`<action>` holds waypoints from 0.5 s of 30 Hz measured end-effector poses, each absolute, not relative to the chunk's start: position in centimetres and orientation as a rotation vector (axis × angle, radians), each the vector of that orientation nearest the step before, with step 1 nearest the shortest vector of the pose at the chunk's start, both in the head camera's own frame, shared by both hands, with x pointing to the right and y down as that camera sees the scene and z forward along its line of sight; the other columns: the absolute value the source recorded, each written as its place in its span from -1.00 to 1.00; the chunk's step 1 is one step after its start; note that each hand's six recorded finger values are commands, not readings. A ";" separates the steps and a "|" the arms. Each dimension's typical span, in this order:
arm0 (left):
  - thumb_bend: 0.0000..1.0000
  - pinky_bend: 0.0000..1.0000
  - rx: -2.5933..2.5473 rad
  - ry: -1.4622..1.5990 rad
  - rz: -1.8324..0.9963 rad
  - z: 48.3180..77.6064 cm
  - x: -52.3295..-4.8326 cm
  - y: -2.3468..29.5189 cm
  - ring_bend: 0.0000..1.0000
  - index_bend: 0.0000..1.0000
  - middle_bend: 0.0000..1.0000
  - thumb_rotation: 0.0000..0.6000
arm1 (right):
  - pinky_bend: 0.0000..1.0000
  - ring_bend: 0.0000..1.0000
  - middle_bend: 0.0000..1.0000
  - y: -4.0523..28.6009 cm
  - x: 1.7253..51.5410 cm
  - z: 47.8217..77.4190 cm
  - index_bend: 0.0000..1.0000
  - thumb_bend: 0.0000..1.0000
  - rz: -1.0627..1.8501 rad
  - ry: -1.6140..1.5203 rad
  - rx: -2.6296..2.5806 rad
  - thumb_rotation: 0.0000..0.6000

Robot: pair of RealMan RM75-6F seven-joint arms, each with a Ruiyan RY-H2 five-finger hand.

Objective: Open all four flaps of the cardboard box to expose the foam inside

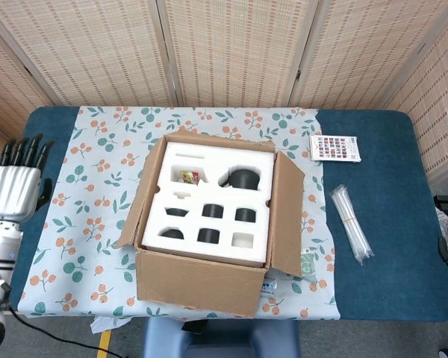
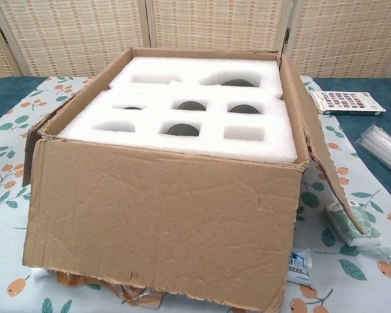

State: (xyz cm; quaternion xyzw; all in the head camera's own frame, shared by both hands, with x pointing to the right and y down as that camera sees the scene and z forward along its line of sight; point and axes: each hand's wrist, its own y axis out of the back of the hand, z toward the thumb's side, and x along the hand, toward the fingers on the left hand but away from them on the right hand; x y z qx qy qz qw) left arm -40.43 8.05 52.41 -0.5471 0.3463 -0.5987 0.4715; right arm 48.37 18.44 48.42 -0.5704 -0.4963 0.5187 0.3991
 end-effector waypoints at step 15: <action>-0.39 -1.00 -1.257 1.159 -1.496 50.3 -49.7 23.7 -1.00 -0.88 -0.94 1.00 | -1.00 -1.00 -1.00 18.8 45.9 52.2 -0.61 -0.02 1.472 -1.154 -1.396 0.77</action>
